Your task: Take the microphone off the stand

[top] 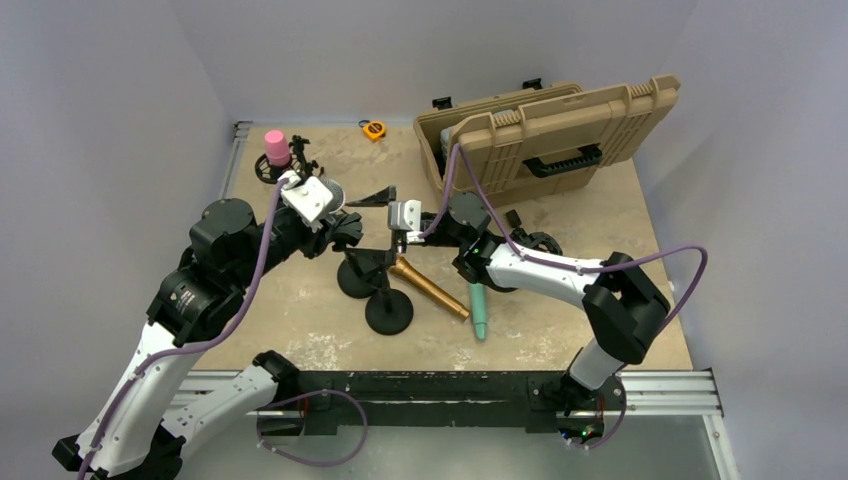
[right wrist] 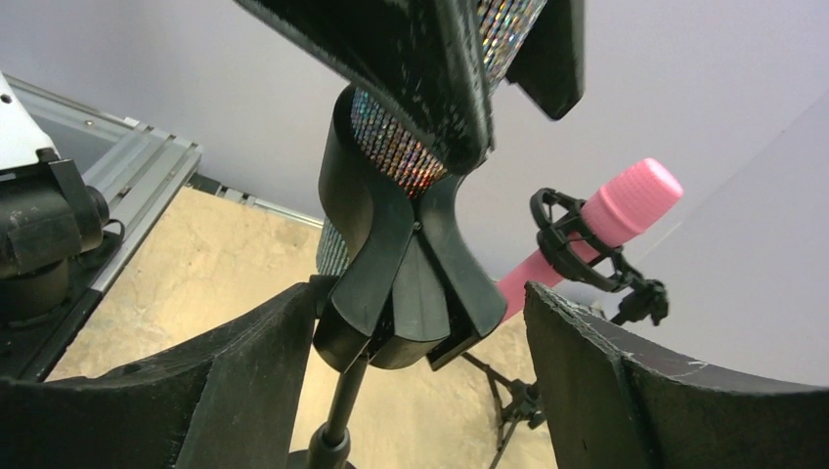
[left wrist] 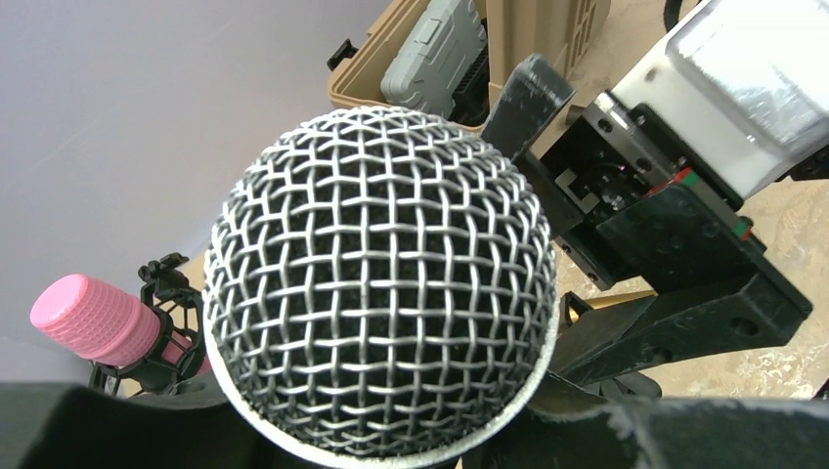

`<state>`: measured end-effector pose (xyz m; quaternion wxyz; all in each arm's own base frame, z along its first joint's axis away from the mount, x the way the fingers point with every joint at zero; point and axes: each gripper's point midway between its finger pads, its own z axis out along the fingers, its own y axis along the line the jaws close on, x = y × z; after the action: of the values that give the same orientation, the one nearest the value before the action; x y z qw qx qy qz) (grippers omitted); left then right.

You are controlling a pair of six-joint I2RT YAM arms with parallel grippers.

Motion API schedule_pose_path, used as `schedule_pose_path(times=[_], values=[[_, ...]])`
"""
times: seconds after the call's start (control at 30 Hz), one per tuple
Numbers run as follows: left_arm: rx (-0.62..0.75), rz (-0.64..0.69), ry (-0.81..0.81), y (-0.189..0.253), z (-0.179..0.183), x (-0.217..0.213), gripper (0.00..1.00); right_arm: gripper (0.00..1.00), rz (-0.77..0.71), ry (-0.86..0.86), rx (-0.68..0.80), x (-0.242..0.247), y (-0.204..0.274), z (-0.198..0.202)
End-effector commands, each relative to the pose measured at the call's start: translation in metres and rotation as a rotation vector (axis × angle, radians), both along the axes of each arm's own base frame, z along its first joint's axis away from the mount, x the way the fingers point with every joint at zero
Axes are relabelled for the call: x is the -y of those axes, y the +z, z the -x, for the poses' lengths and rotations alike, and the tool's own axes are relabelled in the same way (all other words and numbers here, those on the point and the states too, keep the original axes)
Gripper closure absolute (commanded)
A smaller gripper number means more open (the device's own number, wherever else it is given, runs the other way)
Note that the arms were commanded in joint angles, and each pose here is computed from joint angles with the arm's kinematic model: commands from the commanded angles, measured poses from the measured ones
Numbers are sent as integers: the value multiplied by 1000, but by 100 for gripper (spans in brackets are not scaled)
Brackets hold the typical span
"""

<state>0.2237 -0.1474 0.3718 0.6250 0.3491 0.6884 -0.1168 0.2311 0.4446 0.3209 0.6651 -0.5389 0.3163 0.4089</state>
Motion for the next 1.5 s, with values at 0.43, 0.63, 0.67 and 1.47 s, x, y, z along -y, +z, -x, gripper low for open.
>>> schedule_pose_path(times=[0.43,0.63,0.67,1.47], values=[[11,38,-10,15,2,2,100,29,-52,20,54,3,27,4],[5,37,-12,13,2,3,100,33,-53,33,56,3,28,7],[6,37,-12,14,2,3,100,36,-53,34,56,3,28,7],[-4,35,-24,14,3,5,100,48,-34,45,11,-3,23,2]])
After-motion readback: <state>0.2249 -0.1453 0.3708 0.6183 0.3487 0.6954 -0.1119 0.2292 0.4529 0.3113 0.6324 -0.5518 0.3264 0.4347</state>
